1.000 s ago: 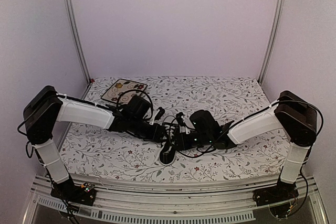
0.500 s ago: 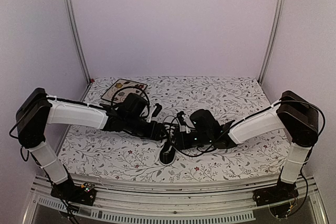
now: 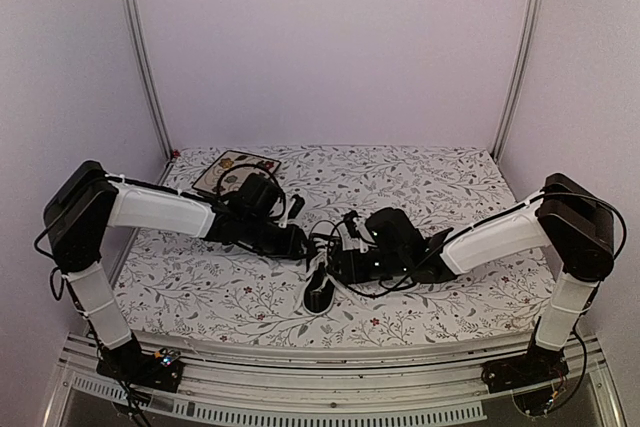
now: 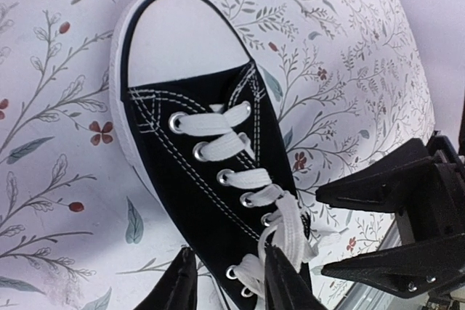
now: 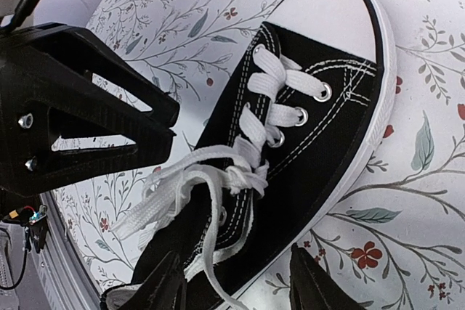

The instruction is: Tie the shoes

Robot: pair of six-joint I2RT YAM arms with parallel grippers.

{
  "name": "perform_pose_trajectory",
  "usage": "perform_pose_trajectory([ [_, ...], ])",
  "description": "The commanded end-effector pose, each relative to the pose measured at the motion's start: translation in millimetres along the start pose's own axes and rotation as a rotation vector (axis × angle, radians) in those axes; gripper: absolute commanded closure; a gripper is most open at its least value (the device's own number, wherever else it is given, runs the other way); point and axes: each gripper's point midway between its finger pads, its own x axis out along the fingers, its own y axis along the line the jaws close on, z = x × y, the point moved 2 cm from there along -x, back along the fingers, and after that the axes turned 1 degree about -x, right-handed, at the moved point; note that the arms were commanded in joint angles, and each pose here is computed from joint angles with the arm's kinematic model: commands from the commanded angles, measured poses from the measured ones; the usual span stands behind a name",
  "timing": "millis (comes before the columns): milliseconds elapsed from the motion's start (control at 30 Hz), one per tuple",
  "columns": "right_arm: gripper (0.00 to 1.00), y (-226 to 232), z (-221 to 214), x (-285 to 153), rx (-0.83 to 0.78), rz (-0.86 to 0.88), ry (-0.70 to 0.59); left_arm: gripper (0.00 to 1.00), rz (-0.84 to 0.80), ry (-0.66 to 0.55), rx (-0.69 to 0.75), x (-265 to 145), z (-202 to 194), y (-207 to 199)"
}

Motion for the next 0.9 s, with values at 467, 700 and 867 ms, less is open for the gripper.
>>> perform_pose_trajectory([
  [467, 0.58, 4, 7, -4, 0.029, 0.019, -0.015, 0.67, -0.084, 0.036, 0.000, 13, 0, -4],
  [700, 0.66, 7, 8, 4, 0.027, 0.035, -0.003, 0.66, -0.101, 0.040, 0.005, 14, 0, -6],
  [867, 0.67, 9, 9, 7, 0.022, 0.043, 0.001, 0.65, -0.115, 0.034, 0.008, 15, 0, -7],
])
